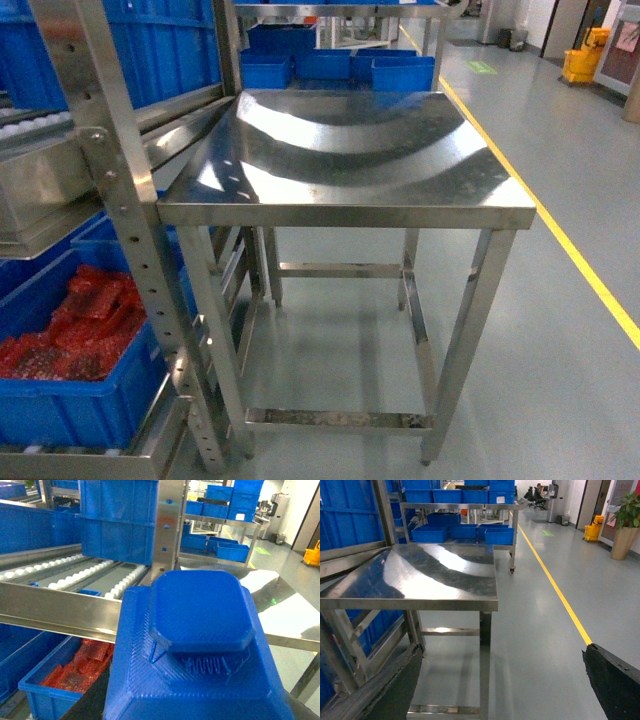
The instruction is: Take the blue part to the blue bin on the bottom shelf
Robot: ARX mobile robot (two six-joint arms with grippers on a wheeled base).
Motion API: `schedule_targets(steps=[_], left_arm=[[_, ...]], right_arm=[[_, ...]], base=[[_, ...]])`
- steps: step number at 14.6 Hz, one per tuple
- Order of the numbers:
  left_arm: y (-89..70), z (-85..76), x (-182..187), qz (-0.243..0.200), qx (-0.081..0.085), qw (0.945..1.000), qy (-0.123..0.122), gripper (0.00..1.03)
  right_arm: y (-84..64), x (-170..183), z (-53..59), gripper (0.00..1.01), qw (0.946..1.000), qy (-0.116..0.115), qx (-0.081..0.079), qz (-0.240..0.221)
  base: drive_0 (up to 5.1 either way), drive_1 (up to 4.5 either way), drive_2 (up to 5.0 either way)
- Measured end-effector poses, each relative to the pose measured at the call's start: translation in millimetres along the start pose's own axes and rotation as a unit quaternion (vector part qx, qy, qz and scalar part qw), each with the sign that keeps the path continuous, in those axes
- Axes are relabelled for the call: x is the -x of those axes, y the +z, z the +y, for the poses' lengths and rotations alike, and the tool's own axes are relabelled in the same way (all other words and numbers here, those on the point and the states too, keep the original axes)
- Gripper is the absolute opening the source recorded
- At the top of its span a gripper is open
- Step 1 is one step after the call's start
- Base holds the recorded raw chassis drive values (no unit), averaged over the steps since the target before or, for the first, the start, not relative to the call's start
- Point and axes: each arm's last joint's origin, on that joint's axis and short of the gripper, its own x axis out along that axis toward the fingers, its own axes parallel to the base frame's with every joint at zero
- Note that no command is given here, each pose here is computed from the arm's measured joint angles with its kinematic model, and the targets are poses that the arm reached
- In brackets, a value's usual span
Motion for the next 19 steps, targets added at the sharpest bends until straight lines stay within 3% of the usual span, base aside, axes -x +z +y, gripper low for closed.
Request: schedule_targets(steps=[19], left_arm=[[-0.1, 0.1, 0.1, 0.000, 0.000, 1.0000, 0.001, 0.43]], right_arm=[[-0.1, 0.0, 0.0, 0.98, 1.0000, 0.000, 0.000, 0.001]], base=[[-5.0, 2.40, 2.4]])
